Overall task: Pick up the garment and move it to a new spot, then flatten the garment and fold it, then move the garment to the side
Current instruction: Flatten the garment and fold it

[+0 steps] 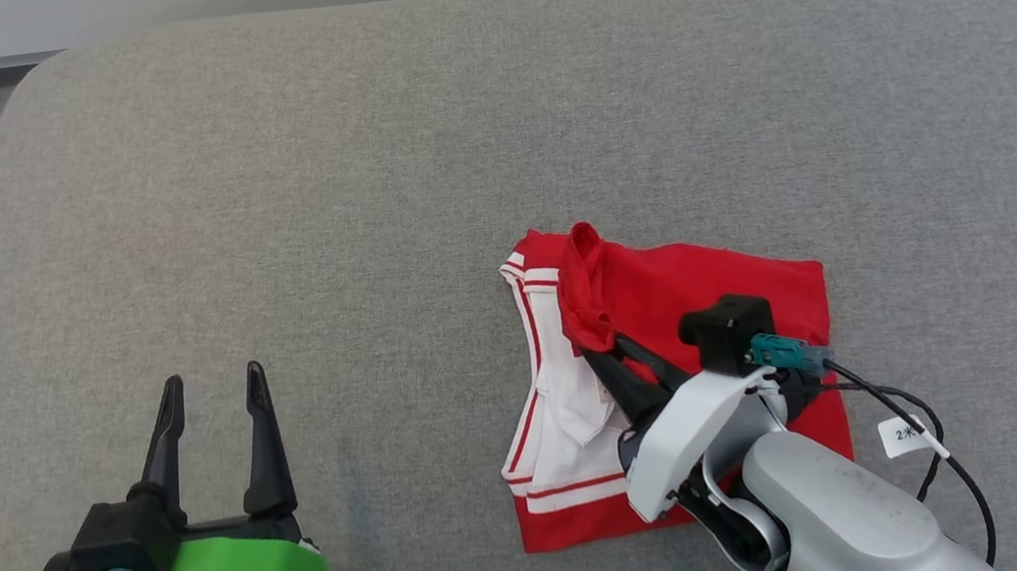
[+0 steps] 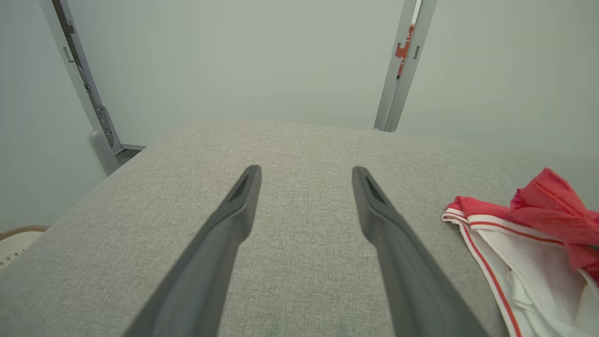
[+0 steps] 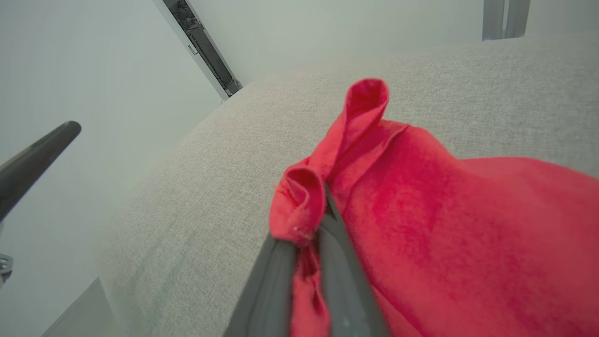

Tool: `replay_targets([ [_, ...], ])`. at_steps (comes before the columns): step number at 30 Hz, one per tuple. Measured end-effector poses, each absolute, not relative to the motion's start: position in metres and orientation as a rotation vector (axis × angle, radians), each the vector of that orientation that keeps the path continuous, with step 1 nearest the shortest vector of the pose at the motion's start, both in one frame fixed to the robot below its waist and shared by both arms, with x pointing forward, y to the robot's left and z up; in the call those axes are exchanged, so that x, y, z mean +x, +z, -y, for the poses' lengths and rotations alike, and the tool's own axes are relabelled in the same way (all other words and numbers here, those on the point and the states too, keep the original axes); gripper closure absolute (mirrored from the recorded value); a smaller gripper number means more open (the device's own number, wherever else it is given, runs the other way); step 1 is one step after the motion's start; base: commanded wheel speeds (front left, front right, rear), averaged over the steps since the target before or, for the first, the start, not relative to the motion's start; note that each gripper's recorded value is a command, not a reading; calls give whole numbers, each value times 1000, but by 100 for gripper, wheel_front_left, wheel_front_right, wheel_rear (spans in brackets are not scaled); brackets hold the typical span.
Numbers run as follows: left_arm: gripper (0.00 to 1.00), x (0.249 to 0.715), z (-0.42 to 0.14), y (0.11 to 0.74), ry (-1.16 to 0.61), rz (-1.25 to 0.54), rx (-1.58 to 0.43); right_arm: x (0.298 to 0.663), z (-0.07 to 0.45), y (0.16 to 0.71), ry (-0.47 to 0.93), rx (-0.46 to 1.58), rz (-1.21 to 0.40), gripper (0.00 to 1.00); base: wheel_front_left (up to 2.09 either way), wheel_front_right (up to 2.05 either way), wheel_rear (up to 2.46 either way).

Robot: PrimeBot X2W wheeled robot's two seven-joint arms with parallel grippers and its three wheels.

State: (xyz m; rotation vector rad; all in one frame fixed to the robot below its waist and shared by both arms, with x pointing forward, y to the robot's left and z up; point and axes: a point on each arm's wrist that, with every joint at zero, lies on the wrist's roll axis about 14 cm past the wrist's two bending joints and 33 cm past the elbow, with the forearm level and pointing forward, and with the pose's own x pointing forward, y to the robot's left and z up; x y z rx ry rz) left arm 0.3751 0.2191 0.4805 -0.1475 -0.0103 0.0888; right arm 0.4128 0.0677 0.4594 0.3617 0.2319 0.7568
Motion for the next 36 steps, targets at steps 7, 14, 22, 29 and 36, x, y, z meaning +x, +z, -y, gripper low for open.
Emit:
replay_targets([
  [7,0,374,-221,477,98,-1,-149,418,-64,456,737,363,-231,0,0,0,0],
  [14,0,377,-211,483,65,19,-148,445,-2,496,588,310,-49,0,0,0,0],
  [22,0,380,-197,490,22,38,-149,429,88,504,385,267,28,0,0,0,0],
  [29,0,380,-189,491,-7,41,-146,405,127,515,283,227,88,0,0,0,0],
  [36,0,376,-187,493,-16,45,-137,379,144,522,221,188,120,0,0,0,0],
])
